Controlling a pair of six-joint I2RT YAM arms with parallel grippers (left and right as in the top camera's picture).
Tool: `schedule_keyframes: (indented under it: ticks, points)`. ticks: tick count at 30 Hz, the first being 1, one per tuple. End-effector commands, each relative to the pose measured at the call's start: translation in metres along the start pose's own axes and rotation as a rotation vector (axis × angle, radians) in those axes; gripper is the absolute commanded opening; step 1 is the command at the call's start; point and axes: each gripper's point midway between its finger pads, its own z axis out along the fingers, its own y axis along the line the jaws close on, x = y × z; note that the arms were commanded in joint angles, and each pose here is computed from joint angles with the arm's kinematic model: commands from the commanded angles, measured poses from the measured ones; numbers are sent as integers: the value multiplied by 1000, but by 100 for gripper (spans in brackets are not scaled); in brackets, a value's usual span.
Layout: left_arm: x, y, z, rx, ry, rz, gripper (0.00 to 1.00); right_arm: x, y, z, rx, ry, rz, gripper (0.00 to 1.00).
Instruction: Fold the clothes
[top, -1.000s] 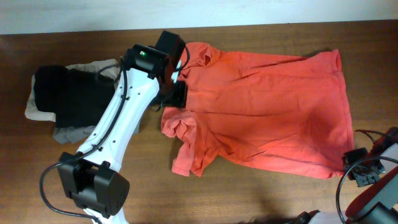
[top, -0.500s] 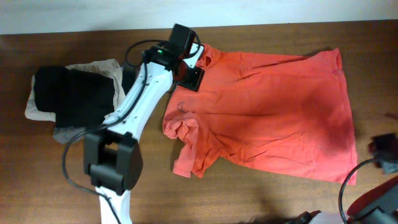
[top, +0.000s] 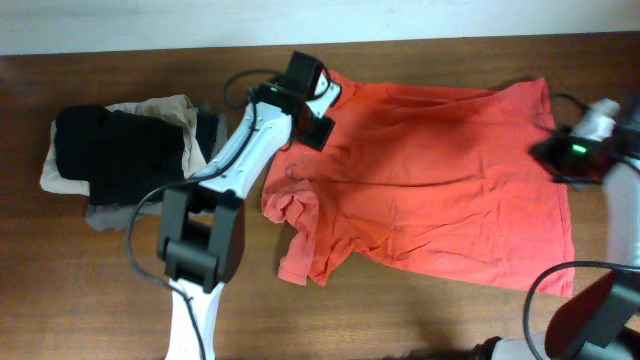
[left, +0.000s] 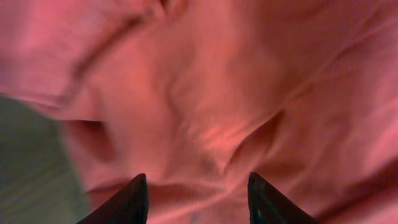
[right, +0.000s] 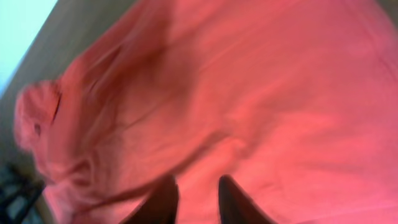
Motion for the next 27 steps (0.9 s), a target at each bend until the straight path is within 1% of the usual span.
schedule_keyframes:
  ticks: [1, 4, 7, 12, 15, 20, 24, 27]
  points:
    - [9, -8, 23, 34, 31, 25, 50, 4, 30, 30, 36, 6, -170, 17]
    - [3, -3, 34, 21, 2, 24, 50, 4, 52, 62, 0, 3, -231, 17]
    - [-6, 8, 43, -30, -37, 27, 50, 5, 55, 93, -13, 18, -202, 14]
    - [-10, 27, 61, -129, -59, 25, 50, 17, 37, 139, 11, 85, -161, 10]
    - [-5, 36, 78, -142, -55, 15, 50, 22, 28, 159, 20, 108, -154, 9]
    - [4, 54, 104, -157, -56, -24, 48, 21, 21, 183, 17, 100, -157, 9]
    - [2, 92, 110, -239, -110, -164, 48, 17, 20, 193, 7, 76, -165, 9]
    - [3, 122, 110, -258, -153, -285, 48, 8, 23, 197, -8, 36, -178, 11]
